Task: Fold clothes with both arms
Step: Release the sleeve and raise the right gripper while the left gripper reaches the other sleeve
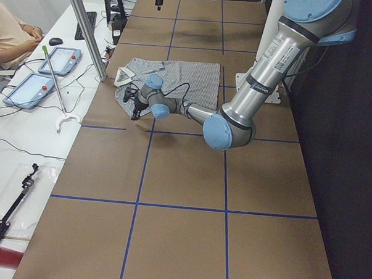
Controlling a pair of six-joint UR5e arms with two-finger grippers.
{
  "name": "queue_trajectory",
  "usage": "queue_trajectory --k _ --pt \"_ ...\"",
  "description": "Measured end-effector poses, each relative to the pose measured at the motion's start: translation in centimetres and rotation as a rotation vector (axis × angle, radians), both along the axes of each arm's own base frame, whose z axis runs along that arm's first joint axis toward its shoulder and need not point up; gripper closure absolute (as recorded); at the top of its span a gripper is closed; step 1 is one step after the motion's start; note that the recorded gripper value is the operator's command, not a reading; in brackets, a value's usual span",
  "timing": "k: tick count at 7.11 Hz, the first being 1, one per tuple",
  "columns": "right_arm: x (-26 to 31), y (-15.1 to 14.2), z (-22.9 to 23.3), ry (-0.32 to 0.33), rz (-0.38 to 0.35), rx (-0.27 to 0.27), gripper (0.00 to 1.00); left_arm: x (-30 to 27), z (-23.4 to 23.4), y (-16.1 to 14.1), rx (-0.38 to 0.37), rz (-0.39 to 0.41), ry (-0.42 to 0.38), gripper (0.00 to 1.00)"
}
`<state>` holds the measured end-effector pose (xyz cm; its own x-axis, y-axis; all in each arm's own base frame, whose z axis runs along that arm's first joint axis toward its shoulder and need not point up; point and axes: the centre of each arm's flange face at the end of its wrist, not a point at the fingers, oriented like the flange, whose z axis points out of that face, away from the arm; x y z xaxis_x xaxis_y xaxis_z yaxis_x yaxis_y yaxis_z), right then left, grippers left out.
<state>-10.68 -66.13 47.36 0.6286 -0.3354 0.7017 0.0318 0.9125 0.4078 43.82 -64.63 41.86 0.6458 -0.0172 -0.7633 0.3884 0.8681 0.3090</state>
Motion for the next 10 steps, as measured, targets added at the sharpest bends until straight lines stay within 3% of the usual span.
queue_trajectory --k 3,4,5,6,10 --pt "0.0 0.1 0.2 0.001 -0.001 -0.002 0.00 0.6 0.6 -0.3 0.011 0.017 -0.028 0.47" --pt "0.0 0.1 0.3 0.002 -0.001 -0.002 0.00 0.7 0.8 -0.4 0.012 0.022 -0.035 0.53" --pt "0.0 0.1 0.3 0.003 -0.002 -0.001 0.00 0.8 0.9 -0.4 0.011 0.024 -0.039 0.95" --pt "0.0 0.1 0.3 0.003 -0.002 -0.001 0.00 0.9 0.9 -0.5 0.013 0.026 -0.039 1.00" --pt "0.0 0.1 0.3 0.003 -0.003 -0.001 0.00 1.1 -1.7 -0.2 0.054 0.046 -0.024 1.00"
